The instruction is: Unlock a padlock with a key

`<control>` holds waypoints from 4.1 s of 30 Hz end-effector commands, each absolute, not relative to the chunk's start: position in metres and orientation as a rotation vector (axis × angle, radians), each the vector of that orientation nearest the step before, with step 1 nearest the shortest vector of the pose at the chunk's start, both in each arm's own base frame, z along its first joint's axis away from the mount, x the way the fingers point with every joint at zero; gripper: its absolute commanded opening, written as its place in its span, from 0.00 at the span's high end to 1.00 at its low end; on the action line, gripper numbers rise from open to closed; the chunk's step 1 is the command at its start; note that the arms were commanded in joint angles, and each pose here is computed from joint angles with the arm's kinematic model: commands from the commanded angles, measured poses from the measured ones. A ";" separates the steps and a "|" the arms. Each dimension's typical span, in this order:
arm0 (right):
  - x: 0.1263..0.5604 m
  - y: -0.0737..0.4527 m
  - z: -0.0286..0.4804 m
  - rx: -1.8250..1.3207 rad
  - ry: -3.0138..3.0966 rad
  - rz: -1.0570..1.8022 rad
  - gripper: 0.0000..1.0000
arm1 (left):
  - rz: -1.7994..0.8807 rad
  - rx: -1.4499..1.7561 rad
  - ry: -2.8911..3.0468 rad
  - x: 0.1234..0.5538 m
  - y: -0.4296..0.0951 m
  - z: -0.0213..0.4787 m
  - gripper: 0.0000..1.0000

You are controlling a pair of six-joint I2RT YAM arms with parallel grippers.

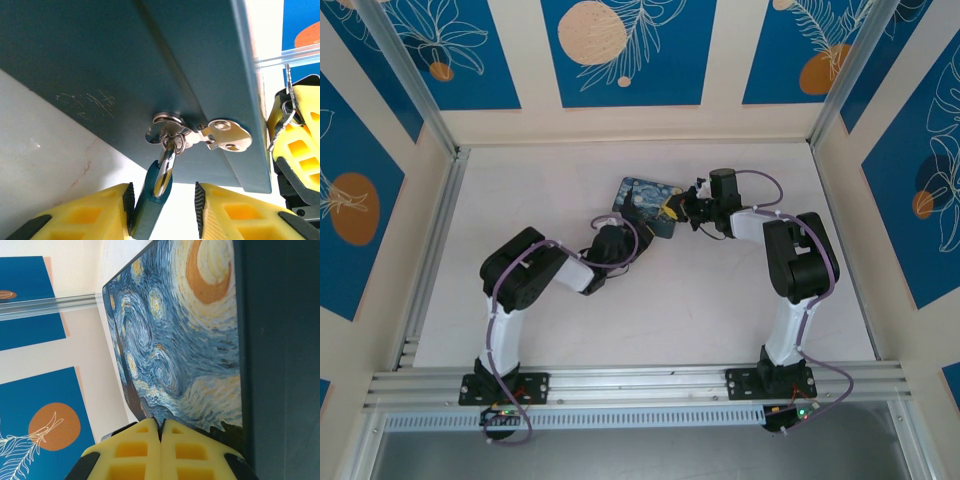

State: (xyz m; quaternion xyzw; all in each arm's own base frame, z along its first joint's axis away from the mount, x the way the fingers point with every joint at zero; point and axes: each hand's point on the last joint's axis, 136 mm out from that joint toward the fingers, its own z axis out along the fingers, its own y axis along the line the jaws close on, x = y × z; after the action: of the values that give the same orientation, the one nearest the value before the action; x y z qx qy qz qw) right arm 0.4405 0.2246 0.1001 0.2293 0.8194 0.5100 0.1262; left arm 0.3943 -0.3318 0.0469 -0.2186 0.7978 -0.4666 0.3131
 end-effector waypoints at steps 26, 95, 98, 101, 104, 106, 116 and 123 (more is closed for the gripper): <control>0.427 0.216 0.055 0.804 2.496 1.441 1.00 | -1.000 -0.598 2.275 0.399 -0.309 -0.012 0.72; 0.292 0.228 0.075 1.016 2.247 1.477 1.00 | -1.582 -0.691 2.256 0.368 -0.332 0.110 1.00; 0.296 0.230 0.077 1.011 2.244 1.477 1.00 | -1.593 -0.699 2.245 0.367 -0.334 0.111 1.00; 0.302 0.233 0.078 0.977 2.243 1.501 1.00 | -1.605 -0.699 2.241 0.366 -0.336 0.112 1.00; 0.310 0.233 0.078 0.945 2.243 1.534 1.00 | -1.610 -0.694 2.242 0.364 -0.337 0.113 1.00; 0.316 0.230 0.079 0.942 2.235 1.547 1.00 | -1.612 -0.690 2.240 0.363 -0.336 0.115 1.00; 0.365 0.208 0.096 0.839 2.239 1.542 1.00 | -1.612 -0.682 2.238 0.359 -0.336 0.118 1.00; 0.362 0.212 0.106 0.789 2.240 1.631 1.00 | -1.616 -0.671 2.237 0.362 -0.342 0.118 1.00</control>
State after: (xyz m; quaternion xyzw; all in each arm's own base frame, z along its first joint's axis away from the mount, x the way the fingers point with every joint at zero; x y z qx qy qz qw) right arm 0.3691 0.2093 0.0977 0.2941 0.7708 0.5504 0.1280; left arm 0.3690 -0.3282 0.1022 -0.2583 0.7837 -0.5417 0.1605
